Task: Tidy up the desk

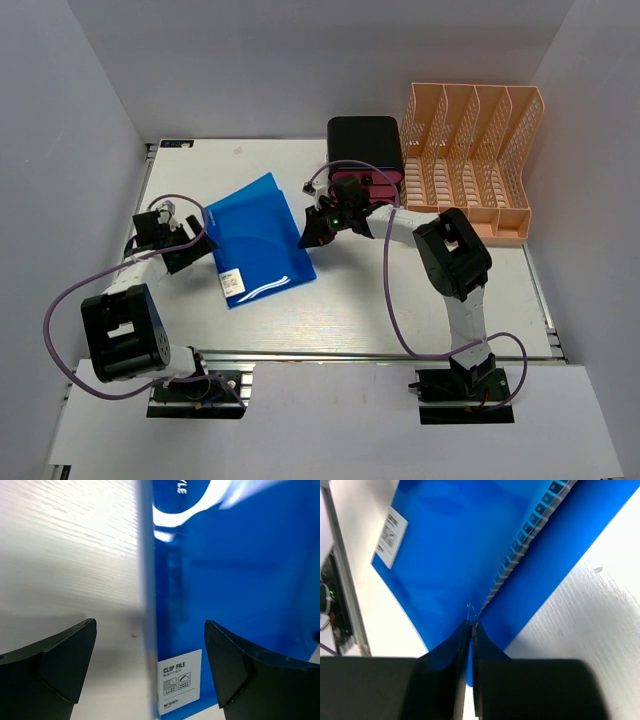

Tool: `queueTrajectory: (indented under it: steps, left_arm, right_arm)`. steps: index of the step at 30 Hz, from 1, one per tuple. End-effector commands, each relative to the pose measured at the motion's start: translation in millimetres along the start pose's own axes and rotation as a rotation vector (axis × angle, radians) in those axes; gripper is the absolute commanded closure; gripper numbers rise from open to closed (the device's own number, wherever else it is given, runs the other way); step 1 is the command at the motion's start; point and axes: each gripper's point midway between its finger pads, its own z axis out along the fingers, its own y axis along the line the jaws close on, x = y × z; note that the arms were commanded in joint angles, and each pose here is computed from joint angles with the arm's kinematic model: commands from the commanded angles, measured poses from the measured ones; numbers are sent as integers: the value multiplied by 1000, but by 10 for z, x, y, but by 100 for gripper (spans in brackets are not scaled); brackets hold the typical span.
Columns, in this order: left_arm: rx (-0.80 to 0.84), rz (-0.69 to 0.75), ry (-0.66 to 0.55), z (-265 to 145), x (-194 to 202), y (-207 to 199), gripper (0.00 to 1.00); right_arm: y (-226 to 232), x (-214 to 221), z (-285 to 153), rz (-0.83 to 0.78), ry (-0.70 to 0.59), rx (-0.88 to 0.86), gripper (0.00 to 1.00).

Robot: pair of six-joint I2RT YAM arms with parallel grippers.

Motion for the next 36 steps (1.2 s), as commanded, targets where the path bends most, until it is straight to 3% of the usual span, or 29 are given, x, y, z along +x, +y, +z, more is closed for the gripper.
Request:
queueTrajectory:
  steps: [1,2,5,15,23,36]
  left_arm:
    - [110,4,32,-32,43,-212,2]
    - [141,0,35,-39,41,-269,2]
    - [178,-6,61,-18,127,-332,2]
    - [219,-43,176,207,337,-332,6]
    - [220,-49,214,286,371,-308,8]
    - [243,-42,315,329,635,-376,16]
  right_arm:
    - [72,-2,-35,-66,11,-21,90]
    - [64,8,-30,-66,14,-20,75]
    - [2,-19,-45,-74,8,14,48]
    - [-240,-149,22,-54,-12,134,11]
    - [-318,-11,208,18,24,94,12]
    - [-82,189,399,82,76,-64,32]
